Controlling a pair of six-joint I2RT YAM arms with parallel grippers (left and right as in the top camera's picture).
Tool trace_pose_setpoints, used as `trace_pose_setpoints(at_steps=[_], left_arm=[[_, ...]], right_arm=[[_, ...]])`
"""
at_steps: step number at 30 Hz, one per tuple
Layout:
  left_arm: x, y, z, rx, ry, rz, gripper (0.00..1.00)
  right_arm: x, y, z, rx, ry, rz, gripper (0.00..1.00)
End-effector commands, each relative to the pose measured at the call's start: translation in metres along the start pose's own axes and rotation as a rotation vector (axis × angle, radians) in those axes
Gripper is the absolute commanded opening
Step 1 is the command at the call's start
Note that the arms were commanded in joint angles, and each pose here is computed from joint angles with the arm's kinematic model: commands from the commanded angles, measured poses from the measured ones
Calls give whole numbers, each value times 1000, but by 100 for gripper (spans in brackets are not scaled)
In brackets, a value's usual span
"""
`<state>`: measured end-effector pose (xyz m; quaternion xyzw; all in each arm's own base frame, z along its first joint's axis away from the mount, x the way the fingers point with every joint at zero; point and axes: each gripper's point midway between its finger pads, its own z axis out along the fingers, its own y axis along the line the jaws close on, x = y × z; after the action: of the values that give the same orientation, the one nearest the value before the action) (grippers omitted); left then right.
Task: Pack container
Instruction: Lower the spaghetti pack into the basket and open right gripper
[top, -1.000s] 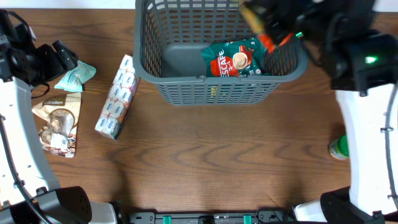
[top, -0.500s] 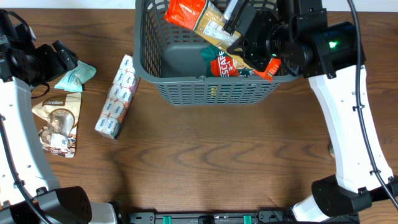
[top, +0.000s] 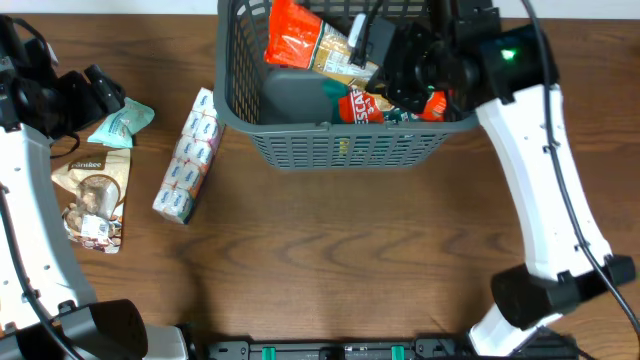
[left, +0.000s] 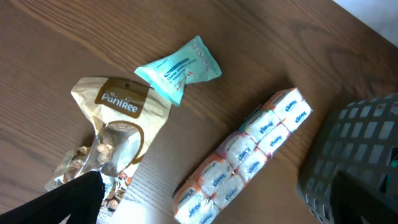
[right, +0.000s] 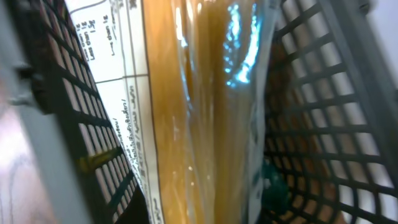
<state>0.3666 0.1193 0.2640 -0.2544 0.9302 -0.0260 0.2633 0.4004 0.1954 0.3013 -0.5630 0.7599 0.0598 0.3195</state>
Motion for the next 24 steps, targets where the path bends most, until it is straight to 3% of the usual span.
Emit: trace_pose_setpoints(at_steps=[1, 19, 20, 22, 24], left_arm=[[0, 0, 0, 1, 0, -13, 98], [0, 0, 0, 1, 0, -13, 99], [0, 0, 0, 1, 0, -13, 99], [0, 0, 0, 1, 0, -13, 99], [0, 0, 0, 1, 0, -13, 99]], right_arm=[[-9, -1, 1, -12, -37, -35, 1], [27, 13, 75, -197, 90, 40, 3], [27, 13, 74, -197, 90, 40, 28], [27, 13, 74, -197, 90, 40, 60], [27, 13, 75, -196, 90, 48, 73]])
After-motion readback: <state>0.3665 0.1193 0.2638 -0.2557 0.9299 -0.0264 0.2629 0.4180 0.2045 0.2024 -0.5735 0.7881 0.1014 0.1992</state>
